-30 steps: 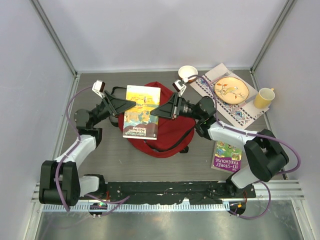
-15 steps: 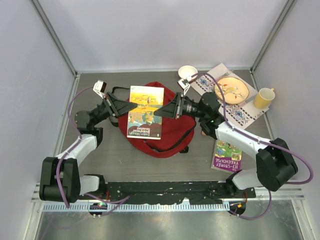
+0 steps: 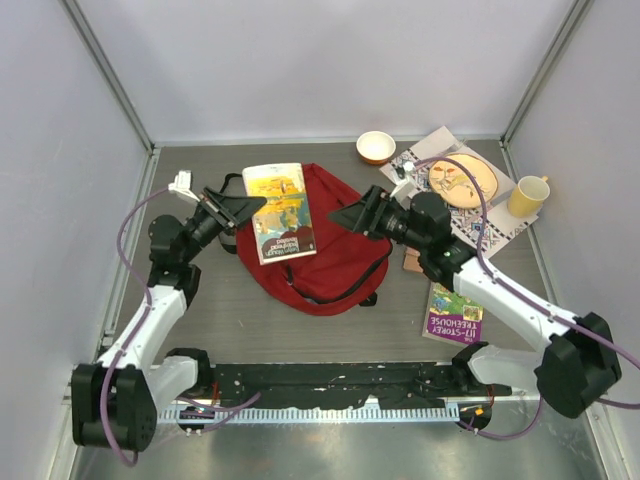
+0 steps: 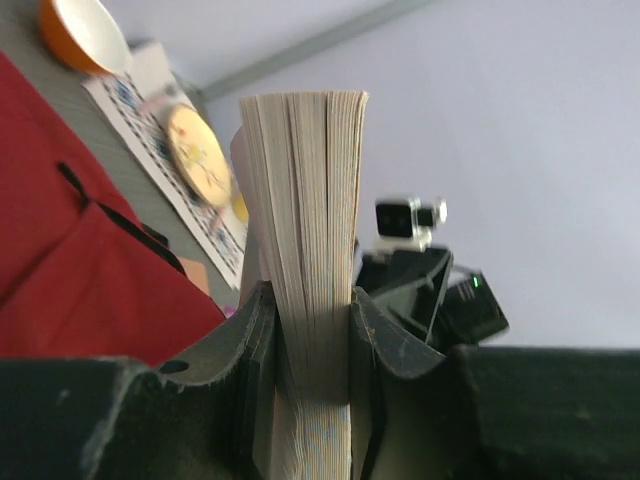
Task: Pack the student bag
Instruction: Pick up the book from the center of the board.
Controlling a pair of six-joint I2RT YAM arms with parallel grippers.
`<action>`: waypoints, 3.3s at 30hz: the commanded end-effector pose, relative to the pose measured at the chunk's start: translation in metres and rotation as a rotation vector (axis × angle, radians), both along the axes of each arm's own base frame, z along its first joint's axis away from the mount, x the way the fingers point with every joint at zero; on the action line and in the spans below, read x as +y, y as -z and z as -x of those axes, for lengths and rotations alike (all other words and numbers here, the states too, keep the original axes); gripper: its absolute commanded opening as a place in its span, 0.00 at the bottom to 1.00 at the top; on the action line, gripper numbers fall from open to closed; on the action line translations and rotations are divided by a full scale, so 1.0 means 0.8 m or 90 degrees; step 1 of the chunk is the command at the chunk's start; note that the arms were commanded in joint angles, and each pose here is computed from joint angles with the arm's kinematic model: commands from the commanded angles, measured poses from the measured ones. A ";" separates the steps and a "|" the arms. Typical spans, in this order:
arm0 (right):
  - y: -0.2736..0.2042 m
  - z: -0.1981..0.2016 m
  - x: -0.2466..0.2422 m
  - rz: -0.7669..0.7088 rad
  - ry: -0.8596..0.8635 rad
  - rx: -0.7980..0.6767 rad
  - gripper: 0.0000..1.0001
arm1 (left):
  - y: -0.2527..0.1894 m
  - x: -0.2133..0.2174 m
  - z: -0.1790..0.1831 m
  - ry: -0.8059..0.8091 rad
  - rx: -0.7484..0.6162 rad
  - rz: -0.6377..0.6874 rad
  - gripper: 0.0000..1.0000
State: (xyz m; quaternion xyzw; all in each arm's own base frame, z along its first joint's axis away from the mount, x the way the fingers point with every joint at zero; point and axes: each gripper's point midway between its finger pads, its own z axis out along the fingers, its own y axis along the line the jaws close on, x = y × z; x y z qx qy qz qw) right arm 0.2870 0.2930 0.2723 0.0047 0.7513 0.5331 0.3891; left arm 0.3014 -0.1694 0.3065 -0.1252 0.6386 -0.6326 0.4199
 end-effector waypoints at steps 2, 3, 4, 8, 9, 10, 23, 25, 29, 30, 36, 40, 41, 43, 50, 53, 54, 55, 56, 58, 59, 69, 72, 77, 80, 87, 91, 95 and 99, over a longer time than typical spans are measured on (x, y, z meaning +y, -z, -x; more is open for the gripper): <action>0.012 0.006 -0.027 -0.042 0.083 0.030 0.77 | -0.034 0.053 -0.035 -0.225 -0.006 0.013 0.00; 0.003 0.013 -0.019 -0.082 0.060 0.035 0.77 | -0.034 0.053 -0.036 -0.231 -0.003 0.022 0.00; 0.002 0.018 -0.014 -0.102 0.049 0.045 0.77 | -0.035 0.054 -0.038 -0.239 0.008 0.039 0.00; -0.007 0.035 0.002 -0.189 0.022 0.044 0.78 | -0.039 0.044 -0.040 -0.276 0.013 0.073 0.00; -0.009 0.038 0.008 -0.211 0.017 0.059 0.78 | -0.040 0.041 -0.040 -0.278 0.014 0.076 0.00; -0.008 0.040 0.012 -0.224 0.011 0.067 0.78 | -0.040 0.037 -0.039 -0.279 0.012 0.079 0.00; -0.008 0.044 0.047 -0.389 0.009 0.196 0.78 | -0.060 0.026 -0.030 -0.316 -0.013 0.119 0.00; -0.008 0.047 0.049 -0.389 0.010 0.198 0.78 | -0.058 0.027 -0.031 -0.321 -0.010 0.120 0.00; -0.001 0.038 0.049 -0.377 0.035 0.208 0.78 | -0.062 0.026 -0.030 -0.318 -0.013 0.130 0.00; -0.001 0.038 0.050 -0.376 0.035 0.209 0.78 | -0.065 0.025 -0.030 -0.315 -0.017 0.133 0.00; 0.012 0.032 0.064 -0.384 0.017 0.238 0.78 | -0.080 0.015 -0.026 -0.285 -0.040 0.135 0.00; 0.006 0.027 0.073 -0.392 0.002 0.229 0.77 | -0.083 0.012 -0.024 -0.271 -0.045 0.148 0.00; 0.005 0.025 0.072 -0.396 0.006 0.224 0.77 | -0.081 0.012 -0.023 -0.270 -0.046 0.150 0.00; 0.004 0.018 0.068 -0.396 0.015 0.207 0.77 | -0.082 0.011 -0.022 -0.266 -0.045 0.151 0.00; -0.010 0.001 0.073 -0.410 -0.002 0.184 0.78 | -0.070 0.002 -0.024 -0.236 -0.015 0.180 0.00; -0.025 0.000 0.077 -0.452 -0.032 0.181 0.76 | -0.063 0.000 -0.025 -0.230 -0.007 0.188 0.00; -0.032 0.000 0.079 -0.463 -0.040 0.174 0.75 | -0.061 0.000 -0.027 -0.230 -0.006 0.189 0.00; -0.040 0.002 0.078 -0.478 -0.052 0.168 0.73 | -0.061 0.000 -0.027 -0.230 -0.006 0.191 0.00; -0.044 0.003 0.079 -0.483 -0.059 0.166 0.72 | -0.058 -0.001 -0.027 -0.228 -0.004 0.188 0.00; -0.048 0.005 0.079 -0.492 -0.065 0.162 0.62 | -0.056 -0.001 -0.029 -0.230 -0.002 0.186 0.00; -0.050 0.005 0.077 -0.496 -0.065 0.160 0.57 | -0.054 -0.002 -0.028 -0.229 -0.001 0.184 0.00; -0.043 0.005 0.059 -0.451 -0.039 0.130 0.04 | -0.029 -0.019 -0.029 -0.197 0.007 0.116 0.59; -0.045 0.010 0.056 -0.451 -0.074 0.137 0.01 | -0.021 -0.029 -0.027 -0.172 -0.005 0.074 0.73; -0.042 0.016 0.052 -0.453 -0.133 0.159 0.01 | -0.020 -0.045 -0.031 -0.118 -0.022 0.051 0.83; -0.051 0.017 0.041 -0.480 -0.155 0.157 0.01 | -0.014 -0.056 -0.032 -0.079 -0.017 0.050 0.86; -0.058 0.016 0.026 -0.487 -0.162 0.146 0.01 | -0.001 -0.062 -0.037 -0.054 -0.007 0.025 0.88; -0.055 0.011 0.016 -0.453 -0.143 0.139 0.01 | 0.007 -0.059 -0.037 -0.052 0.007 -0.025 0.89; -0.042 0.010 0.017 -0.410 -0.139 0.153 0.01 | 0.004 -0.059 -0.036 -0.044 0.001 -0.049 0.91; -0.038 0.016 0.020 -0.388 -0.156 0.155 0.01 | 0.005 -0.061 -0.039 -0.035 0.007 -0.070 0.91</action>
